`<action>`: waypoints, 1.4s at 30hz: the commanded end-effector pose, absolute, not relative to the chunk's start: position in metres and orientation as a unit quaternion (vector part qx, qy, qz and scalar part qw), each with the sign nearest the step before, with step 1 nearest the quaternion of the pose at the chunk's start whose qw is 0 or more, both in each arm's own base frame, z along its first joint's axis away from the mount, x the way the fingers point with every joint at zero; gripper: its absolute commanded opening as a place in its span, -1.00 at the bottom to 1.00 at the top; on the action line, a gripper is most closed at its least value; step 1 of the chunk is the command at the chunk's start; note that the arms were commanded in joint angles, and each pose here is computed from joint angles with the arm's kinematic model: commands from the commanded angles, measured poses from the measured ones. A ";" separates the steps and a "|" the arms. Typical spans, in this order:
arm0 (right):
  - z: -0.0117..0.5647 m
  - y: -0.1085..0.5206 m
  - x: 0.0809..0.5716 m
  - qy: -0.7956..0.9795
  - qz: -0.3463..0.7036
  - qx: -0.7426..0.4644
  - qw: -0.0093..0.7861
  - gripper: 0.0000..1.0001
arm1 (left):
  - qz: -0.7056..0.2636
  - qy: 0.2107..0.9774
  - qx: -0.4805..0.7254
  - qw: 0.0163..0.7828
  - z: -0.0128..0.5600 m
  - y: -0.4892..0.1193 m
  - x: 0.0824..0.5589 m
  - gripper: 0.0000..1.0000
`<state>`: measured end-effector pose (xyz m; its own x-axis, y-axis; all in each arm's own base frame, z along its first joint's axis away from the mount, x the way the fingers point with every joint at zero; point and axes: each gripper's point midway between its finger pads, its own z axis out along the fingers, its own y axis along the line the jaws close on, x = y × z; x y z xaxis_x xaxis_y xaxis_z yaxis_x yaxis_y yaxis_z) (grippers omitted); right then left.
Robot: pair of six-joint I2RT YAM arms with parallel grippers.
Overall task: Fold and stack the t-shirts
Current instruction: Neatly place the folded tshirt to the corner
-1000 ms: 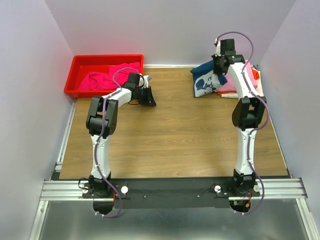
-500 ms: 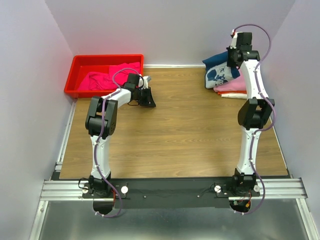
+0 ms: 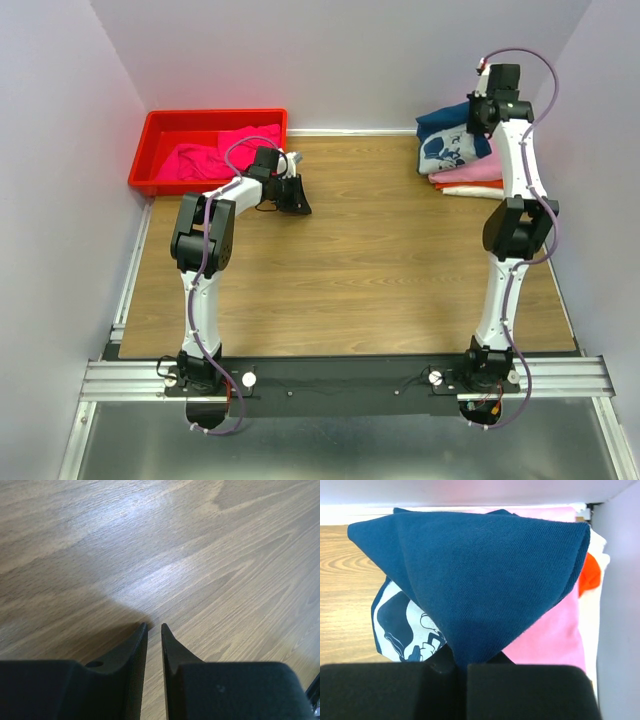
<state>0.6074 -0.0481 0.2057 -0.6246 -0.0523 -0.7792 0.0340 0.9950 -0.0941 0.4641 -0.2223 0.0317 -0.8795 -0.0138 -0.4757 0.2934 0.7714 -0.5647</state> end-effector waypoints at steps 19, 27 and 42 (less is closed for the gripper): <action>0.225 -0.133 0.595 0.875 -0.193 0.085 0.435 -0.05 | -0.305 0.928 0.071 0.203 0.021 -0.212 0.446 -0.50; 0.221 -0.147 0.578 0.864 -0.227 0.132 0.429 1.00 | -0.318 0.899 0.098 0.285 0.077 -0.219 0.466 -0.41; 0.210 -0.070 0.525 0.869 -0.058 0.083 0.484 1.00 | -0.306 0.805 0.065 0.504 0.209 -0.207 0.486 -0.41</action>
